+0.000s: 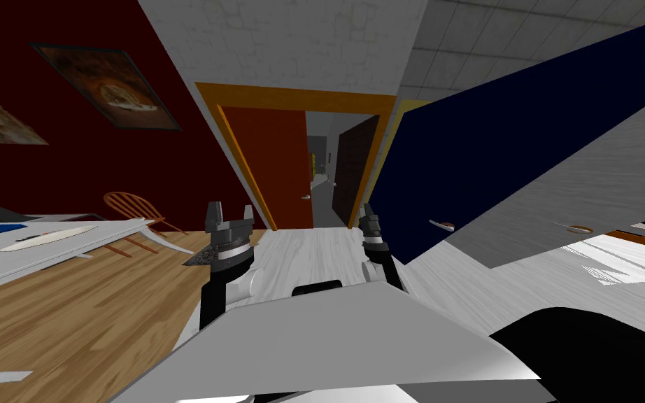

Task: Push the door open

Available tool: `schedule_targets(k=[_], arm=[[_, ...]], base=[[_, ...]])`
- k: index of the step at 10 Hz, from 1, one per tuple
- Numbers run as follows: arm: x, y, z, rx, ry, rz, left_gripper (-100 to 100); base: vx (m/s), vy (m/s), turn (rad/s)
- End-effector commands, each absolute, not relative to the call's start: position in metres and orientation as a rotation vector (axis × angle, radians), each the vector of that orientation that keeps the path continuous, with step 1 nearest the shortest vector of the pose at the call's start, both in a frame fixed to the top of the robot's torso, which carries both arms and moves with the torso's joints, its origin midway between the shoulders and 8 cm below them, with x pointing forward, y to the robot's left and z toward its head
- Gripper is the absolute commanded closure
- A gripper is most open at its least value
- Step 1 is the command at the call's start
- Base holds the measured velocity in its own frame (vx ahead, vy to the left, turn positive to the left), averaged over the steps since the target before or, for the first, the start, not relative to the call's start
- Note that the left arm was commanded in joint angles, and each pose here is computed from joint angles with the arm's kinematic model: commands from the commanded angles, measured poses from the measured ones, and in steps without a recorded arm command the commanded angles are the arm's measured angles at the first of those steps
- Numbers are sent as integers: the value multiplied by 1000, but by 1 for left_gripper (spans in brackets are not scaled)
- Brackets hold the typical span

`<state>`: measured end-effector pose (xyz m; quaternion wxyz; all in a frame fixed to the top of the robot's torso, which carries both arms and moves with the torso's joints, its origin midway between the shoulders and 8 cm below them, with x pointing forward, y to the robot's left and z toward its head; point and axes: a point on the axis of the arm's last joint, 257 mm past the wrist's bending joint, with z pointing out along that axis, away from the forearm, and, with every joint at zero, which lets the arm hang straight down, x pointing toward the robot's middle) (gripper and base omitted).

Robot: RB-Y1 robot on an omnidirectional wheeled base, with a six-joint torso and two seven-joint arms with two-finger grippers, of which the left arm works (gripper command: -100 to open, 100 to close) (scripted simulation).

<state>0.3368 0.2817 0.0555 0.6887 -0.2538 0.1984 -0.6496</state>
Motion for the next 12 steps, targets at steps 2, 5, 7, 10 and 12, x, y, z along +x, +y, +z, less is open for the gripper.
schedule_targets(k=[2, 5, 7, 10, 12], arm=[[349, 278, 40, -587, 475, -1455, -100], [363, 275, 23, -609, 512, -1456, -100], [373, 273, 9, -626, 539, -1456, -100], [387, 271, -12, -652, 580, -1455, -100], [397, 269, -28, -671, 608, -1454, -100]], base=[[93, 0, 7], [93, -12, 7], [94, -4, 9], [104, -8, 8], [106, -19, 11]])
